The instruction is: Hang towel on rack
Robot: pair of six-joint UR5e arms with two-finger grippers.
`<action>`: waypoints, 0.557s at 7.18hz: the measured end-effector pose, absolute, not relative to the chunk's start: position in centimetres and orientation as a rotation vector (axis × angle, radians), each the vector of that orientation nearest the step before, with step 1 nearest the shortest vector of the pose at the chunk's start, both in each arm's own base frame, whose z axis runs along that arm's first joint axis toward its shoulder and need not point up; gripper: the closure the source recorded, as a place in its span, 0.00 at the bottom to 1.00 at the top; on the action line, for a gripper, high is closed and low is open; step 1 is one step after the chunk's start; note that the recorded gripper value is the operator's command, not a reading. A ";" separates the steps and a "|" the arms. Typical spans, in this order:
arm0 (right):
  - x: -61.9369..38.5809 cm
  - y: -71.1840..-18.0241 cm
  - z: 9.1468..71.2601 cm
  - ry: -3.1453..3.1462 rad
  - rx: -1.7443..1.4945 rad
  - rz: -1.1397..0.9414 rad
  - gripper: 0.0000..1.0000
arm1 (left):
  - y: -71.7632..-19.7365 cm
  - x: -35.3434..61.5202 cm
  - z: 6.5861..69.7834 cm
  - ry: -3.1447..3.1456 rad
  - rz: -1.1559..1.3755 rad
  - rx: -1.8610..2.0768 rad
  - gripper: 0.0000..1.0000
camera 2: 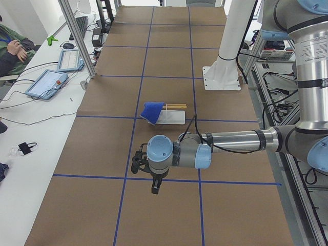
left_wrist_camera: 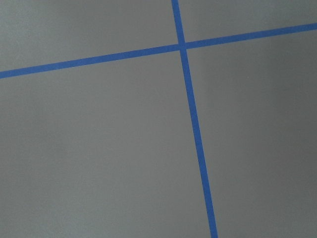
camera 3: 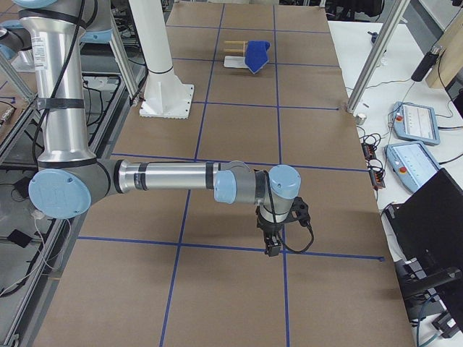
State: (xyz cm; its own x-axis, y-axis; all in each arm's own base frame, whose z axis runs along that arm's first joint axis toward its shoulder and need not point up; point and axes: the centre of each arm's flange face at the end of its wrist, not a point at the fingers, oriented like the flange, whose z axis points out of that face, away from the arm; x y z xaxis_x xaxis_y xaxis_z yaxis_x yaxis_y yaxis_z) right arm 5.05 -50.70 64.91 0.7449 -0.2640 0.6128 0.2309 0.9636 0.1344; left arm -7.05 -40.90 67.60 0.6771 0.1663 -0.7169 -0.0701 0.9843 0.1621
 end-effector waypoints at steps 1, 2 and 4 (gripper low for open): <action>5.0 -50.7 64.9 -0.678 0.051 -0.273 0.00 | -40.9 -7.1 67.6 0.817 0.133 0.125 0.01; 4.9 -50.7 64.9 -0.678 0.051 -0.275 0.00 | -40.9 -7.1 67.6 0.817 0.133 0.125 0.01; 4.6 -50.7 64.9 -0.679 0.049 -0.279 0.00 | -40.9 -7.1 67.6 0.817 0.133 0.125 0.01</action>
